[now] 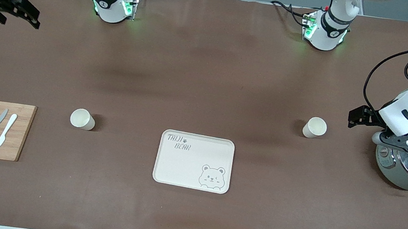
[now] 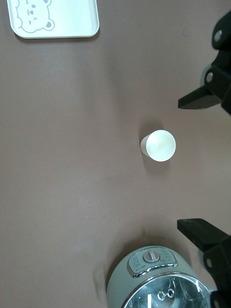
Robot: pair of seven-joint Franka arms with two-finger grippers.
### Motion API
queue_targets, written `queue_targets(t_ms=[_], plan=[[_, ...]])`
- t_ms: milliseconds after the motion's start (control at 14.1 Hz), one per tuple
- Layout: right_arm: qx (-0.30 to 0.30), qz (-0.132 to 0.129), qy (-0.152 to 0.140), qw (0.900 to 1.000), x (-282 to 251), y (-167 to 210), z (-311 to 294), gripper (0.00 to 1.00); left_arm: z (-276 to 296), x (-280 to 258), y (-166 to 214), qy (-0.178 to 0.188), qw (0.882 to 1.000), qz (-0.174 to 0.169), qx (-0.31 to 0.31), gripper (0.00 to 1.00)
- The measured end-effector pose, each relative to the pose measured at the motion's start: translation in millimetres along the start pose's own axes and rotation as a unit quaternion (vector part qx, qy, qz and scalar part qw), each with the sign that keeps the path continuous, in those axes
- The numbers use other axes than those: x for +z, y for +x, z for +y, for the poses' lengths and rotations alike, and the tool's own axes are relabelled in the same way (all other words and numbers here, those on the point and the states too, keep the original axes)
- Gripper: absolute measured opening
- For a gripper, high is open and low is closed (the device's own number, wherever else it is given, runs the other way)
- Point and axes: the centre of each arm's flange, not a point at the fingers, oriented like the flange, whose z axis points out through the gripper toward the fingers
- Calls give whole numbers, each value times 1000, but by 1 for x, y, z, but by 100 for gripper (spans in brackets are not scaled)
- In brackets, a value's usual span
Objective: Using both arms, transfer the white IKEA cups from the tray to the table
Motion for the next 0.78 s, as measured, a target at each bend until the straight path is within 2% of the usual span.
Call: queue_targets(t_ms=[212, 778], plan=[[-27, 11, -1, 1000, -15, -2, 3, 100, 0, 0, 0, 0, 1000, 0, 0, 100], [-34, 4, -1, 999, -15, -2, 6, 100, -4, 0, 0, 0, 1000, 0, -3, 100]])
